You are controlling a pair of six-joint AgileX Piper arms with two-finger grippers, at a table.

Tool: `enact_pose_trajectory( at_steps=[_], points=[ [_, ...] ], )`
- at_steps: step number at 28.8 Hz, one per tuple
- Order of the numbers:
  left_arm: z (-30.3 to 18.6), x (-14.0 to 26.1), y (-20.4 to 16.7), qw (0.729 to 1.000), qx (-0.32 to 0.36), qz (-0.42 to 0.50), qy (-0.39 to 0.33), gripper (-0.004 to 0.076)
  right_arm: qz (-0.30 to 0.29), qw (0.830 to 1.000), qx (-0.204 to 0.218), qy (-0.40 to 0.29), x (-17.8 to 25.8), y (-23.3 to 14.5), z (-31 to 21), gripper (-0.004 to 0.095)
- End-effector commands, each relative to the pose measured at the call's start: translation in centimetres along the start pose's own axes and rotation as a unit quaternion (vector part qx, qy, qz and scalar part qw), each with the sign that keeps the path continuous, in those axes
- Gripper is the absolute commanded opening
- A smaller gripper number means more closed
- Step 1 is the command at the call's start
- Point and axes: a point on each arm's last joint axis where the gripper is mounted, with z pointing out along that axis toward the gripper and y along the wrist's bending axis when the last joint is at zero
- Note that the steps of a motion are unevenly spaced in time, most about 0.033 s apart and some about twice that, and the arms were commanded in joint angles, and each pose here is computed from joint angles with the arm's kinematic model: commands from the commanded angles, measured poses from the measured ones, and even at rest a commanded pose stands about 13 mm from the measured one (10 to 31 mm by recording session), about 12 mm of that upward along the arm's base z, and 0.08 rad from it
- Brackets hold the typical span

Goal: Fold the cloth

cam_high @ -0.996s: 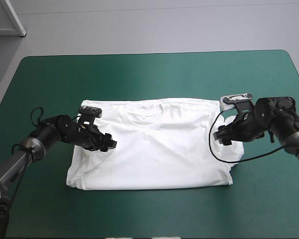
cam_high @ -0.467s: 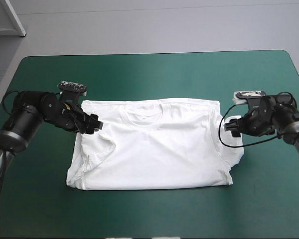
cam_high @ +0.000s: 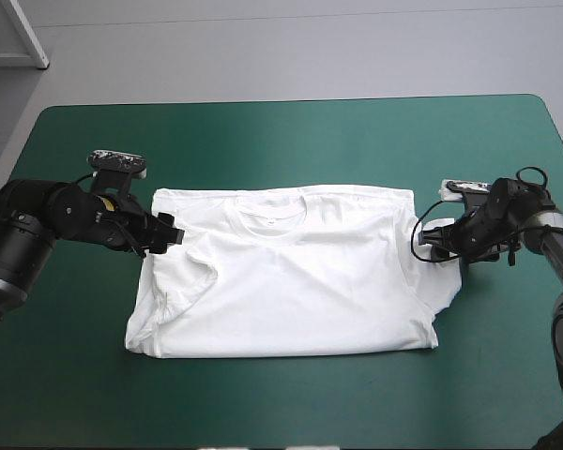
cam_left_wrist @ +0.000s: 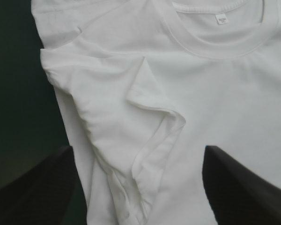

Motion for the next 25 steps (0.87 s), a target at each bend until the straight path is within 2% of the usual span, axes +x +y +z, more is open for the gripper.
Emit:
enact_pose_trajectory(
  at_steps=[1,5,10,16,18,21,22,25],
  points=[
    [-2.2,-0.5,-0.3,0.999,0.003,-0.006,-0.051,0.0549,0.005,1.0,-0.01,-0.027,-0.5,0.1,-1.2,0.0333],
    [-2.3,-0.4,-0.3,0.999,0.003,-0.006,-0.047,0.0549,-0.004,1.0,-0.004,-0.022,-0.3,-0.1,-1.0,-0.0022],
    [-2.3,-0.4,-0.3,0.999,0.003,-0.007,-0.047,0.0549,-0.007,1.0,0.012,-0.014,0.2,-0.3,-1.7,-0.0019],
    [-2.4,-0.3,-0.2,0.999,-0.006,-0.005,-0.048,0.0549,0.022,0.996,0.064,-0.057,0.7,-0.7,-5.3,-0.0019],
    [-2.4,-0.3,-0.2,0.999,-0.007,-0.004,-0.047,0.0549,0.04,0.994,0.065,-0.083,0.9,-0.6,-6.8,-0.0019],
    [-2.4,-0.3,-0.2,0.999,-0.007,0.001,-0.047,0.0549,0.037,0.991,0.02,-0.127,1.0,0.7,-8.8,-0.0019],
    [-2.4,-0.3,-0.2,0.999,-0.007,0.001,-0.046,0.0547,0.002,0.987,-0.025,-0.157,1.1,2.5,-9.8,-0.0019],
    [-2.4,-0.3,-0.2,0.999,-0.007,0.001,-0.046,0.0546,-0.059,0.979,-0.085,-0.174,1.3,5.6,-10.3,-0.0019]
  ],
)
